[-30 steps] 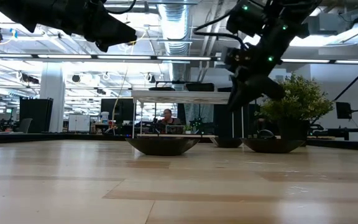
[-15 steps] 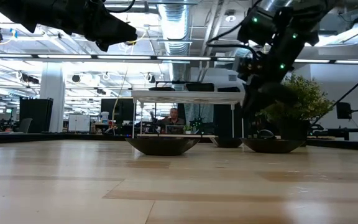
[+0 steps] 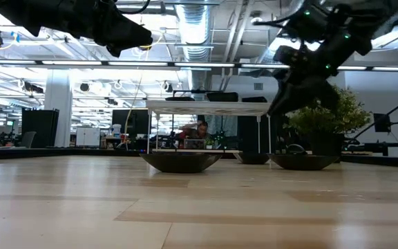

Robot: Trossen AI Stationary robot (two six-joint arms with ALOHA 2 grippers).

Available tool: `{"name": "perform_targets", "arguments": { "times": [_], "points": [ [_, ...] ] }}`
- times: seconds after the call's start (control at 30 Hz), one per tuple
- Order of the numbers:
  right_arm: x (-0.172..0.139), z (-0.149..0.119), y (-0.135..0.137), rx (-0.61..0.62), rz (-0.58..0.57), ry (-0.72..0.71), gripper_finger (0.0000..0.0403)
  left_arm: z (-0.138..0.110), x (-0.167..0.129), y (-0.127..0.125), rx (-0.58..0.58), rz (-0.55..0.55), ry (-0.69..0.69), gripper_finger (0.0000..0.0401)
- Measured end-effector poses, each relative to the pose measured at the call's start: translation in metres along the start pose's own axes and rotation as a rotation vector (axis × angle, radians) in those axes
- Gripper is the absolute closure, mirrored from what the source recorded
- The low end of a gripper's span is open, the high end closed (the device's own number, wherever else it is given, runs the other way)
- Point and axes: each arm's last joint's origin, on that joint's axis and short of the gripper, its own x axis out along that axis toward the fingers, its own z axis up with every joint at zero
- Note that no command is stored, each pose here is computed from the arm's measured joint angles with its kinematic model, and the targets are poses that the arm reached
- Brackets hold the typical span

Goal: Pick & Place Mini shaped plates
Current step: Stack the black leaf-shaped plate on top of the black leaf-shaped plate on the shelf

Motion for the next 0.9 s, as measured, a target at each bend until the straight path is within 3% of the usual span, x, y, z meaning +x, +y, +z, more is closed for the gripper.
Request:
{"name": "perform_targets", "arguments": {
  "times": [0.13,0.27,0.53,0.77,0.9],
  "points": [
    [-0.016,-0.002,-0.008,0.034,-0.077,-0.149,0.0339,0.0,0.0,0.0,0.0,0.0,0.0,0.0274],
    [-0.027,0.003,-0.014,0.111,-0.06,-0.26,0.0339,0.0,0.0,0.0,0.0,0.0,0.0,0.0274],
    [-0.018,0.001,-0.012,0.279,-0.007,-0.241,0.0339,0.001,0.0,0.0,-0.001,0.0,-0.008,0.0274],
    [0.014,-0.006,-0.003,0.12,0.038,-0.131,0.0339,0.001,0.0,0.0,-0.004,0.001,-0.011,0.0274],
    [0.031,-0.003,-0.005,0.04,-0.005,-0.179,0.0339,0.001,0.0,0.0,-0.004,0.001,-0.012,0.0274]
  ]
}}
